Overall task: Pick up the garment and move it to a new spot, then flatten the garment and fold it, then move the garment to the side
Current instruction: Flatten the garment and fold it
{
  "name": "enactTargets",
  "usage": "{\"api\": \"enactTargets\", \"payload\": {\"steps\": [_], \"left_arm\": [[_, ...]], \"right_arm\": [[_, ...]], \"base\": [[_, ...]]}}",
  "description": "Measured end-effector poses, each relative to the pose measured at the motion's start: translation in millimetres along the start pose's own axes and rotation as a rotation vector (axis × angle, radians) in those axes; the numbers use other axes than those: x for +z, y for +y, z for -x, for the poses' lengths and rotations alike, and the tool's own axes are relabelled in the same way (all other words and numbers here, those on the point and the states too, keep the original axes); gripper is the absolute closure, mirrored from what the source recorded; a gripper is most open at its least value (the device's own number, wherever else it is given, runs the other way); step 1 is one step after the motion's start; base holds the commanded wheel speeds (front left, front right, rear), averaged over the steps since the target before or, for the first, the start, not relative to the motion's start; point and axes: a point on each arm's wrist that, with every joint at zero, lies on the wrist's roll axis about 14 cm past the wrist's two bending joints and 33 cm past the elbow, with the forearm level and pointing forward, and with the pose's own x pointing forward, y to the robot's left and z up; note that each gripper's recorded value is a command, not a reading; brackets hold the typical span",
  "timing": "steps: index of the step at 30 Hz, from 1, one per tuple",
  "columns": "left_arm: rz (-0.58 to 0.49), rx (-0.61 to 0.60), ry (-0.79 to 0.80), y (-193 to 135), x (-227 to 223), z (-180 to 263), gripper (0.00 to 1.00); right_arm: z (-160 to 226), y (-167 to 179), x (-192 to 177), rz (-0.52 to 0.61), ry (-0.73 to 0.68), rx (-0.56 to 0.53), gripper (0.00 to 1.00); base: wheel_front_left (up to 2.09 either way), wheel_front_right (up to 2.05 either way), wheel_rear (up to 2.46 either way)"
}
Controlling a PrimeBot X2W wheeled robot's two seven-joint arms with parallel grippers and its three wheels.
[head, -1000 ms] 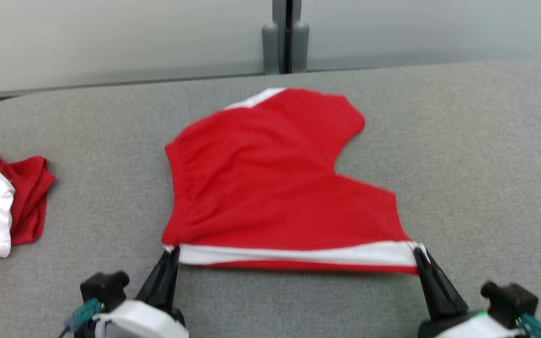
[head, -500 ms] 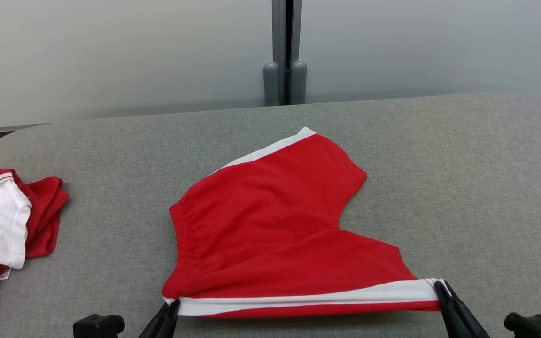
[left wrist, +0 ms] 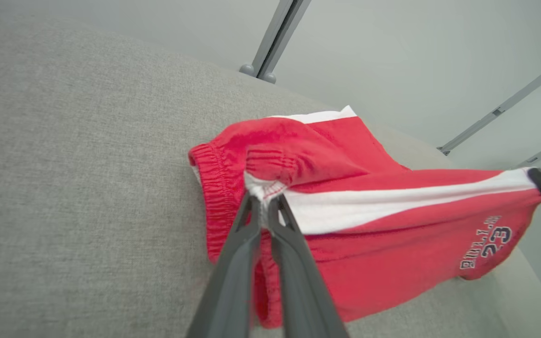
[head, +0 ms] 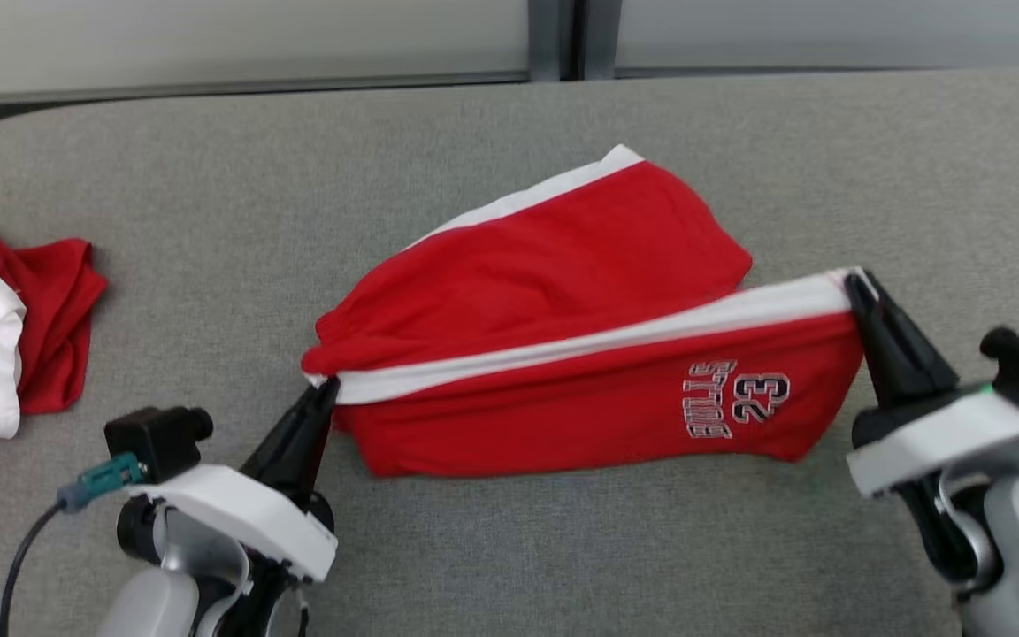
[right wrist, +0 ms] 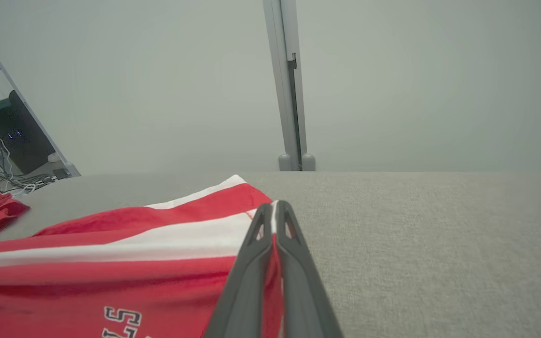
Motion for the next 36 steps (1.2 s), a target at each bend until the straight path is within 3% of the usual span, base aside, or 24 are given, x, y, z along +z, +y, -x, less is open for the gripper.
{"api": "enactTargets", "payload": {"steps": [12, 21, 22, 23, 24, 25, 32, 36], "left_arm": [[0.045, 0.079, -0.004, 45.6, 10.4, -63.4, 1.00], [0.064, 0.116, -0.015, 63.3, 10.9, -73.1, 1.00], [0.064, 0.115, -0.018, 63.7, 10.7, -74.7, 0.91], [0.063, 0.116, -0.023, 64.5, 11.4, -76.1, 0.48], [0.061, 0.115, -0.024, 64.8, 11.1, -77.4, 0.00], [0.056, 0.115, -0.028, 65.2, 11.0, -78.1, 0.00], [-0.018, 0.135, -0.177, 61.6, 28.8, -71.3, 0.00], [-0.086, 0.175, -0.298, 60.5, 49.3, -60.3, 0.00]], "right_arm": [[-131.0, 4.8, -27.2, 0.031, 0.097, 0.111, 1.00], [-173.5, 17.2, -38.7, 0.028, 0.103, 0.150, 1.00], [-177.3, 17.0, -37.5, 0.033, 0.096, 0.151, 1.00], [-180.3, 18.5, -37.5, 0.033, 0.094, 0.155, 0.80], [-182.1, 19.9, -38.4, 0.037, 0.095, 0.160, 0.49], [-183.0, 21.5, -39.9, 0.047, 0.098, 0.166, 0.00], [-180.3, 28.2, -20.5, 0.084, 0.031, 0.196, 0.00], [-169.6, 25.7, 23.4, 0.108, -0.113, 0.192, 0.00]], "base": [[0.00, 0.00, 0.00], [0.00, 0.00, 0.00], [0.00, 0.00, 0.00], [0.00, 0.00, 0.00], [0.00, 0.00, 0.00], [0.00, 0.00, 0.00], [0.00, 0.00, 0.00], [0.00, 0.00, 0.00]]}}
